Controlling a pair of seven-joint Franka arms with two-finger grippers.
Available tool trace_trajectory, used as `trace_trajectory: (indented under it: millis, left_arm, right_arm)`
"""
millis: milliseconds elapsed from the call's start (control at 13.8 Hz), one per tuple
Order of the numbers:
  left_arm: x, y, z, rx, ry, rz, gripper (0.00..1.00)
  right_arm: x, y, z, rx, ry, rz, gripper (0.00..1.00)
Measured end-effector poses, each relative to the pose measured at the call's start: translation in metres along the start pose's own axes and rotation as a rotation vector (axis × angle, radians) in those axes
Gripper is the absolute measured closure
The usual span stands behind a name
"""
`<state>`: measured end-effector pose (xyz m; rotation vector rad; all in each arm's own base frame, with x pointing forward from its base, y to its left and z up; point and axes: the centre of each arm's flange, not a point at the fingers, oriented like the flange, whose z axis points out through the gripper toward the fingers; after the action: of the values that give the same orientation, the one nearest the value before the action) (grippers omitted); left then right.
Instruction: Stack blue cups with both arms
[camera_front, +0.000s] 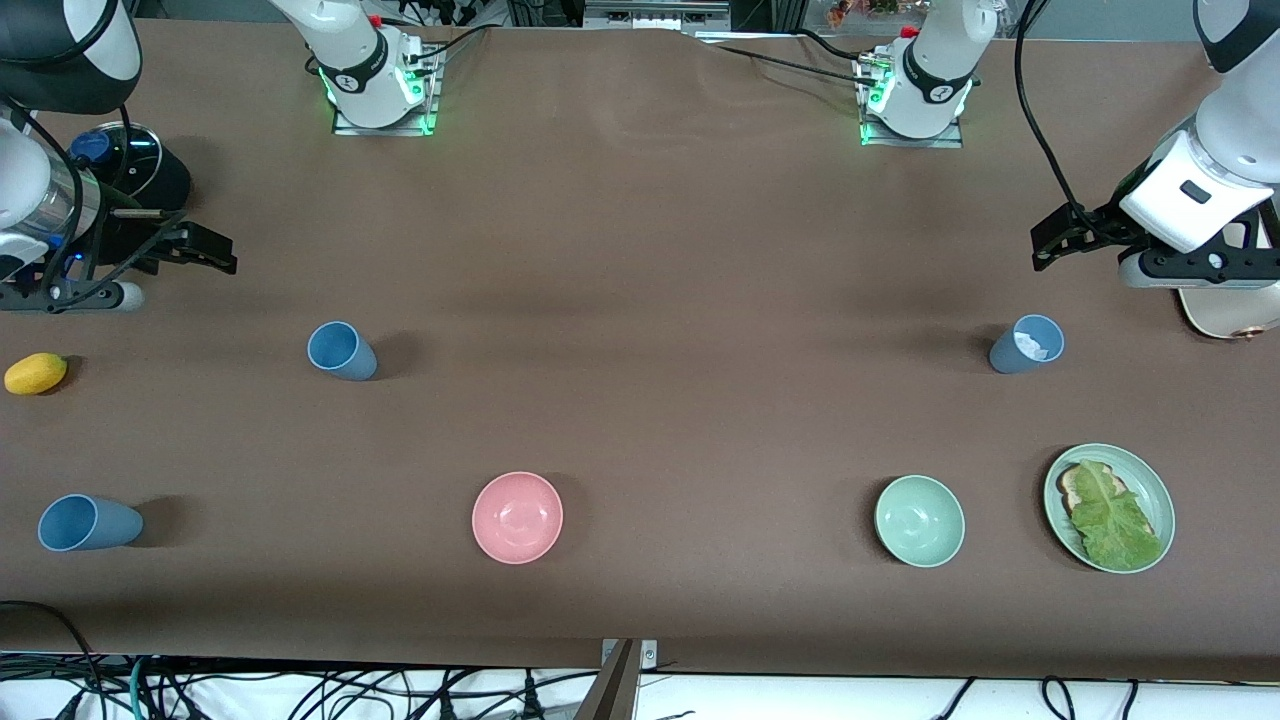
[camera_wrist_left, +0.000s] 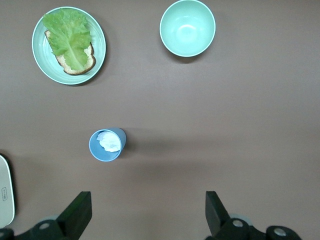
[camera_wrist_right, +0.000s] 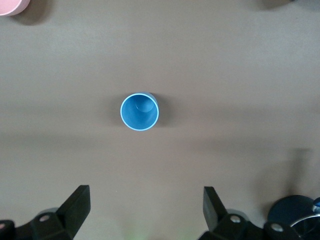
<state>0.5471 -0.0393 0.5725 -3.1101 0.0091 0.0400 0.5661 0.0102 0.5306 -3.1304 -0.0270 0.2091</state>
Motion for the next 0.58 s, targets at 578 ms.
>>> trace_trajectory:
  millis: [578]
  left_arm:
    - [0.012,-0.005,0.011,-0.004,-0.017,-0.010,0.00]
  right_arm:
    - [0.000,0.000,0.000,0.000,0.000,0.000,0.00]
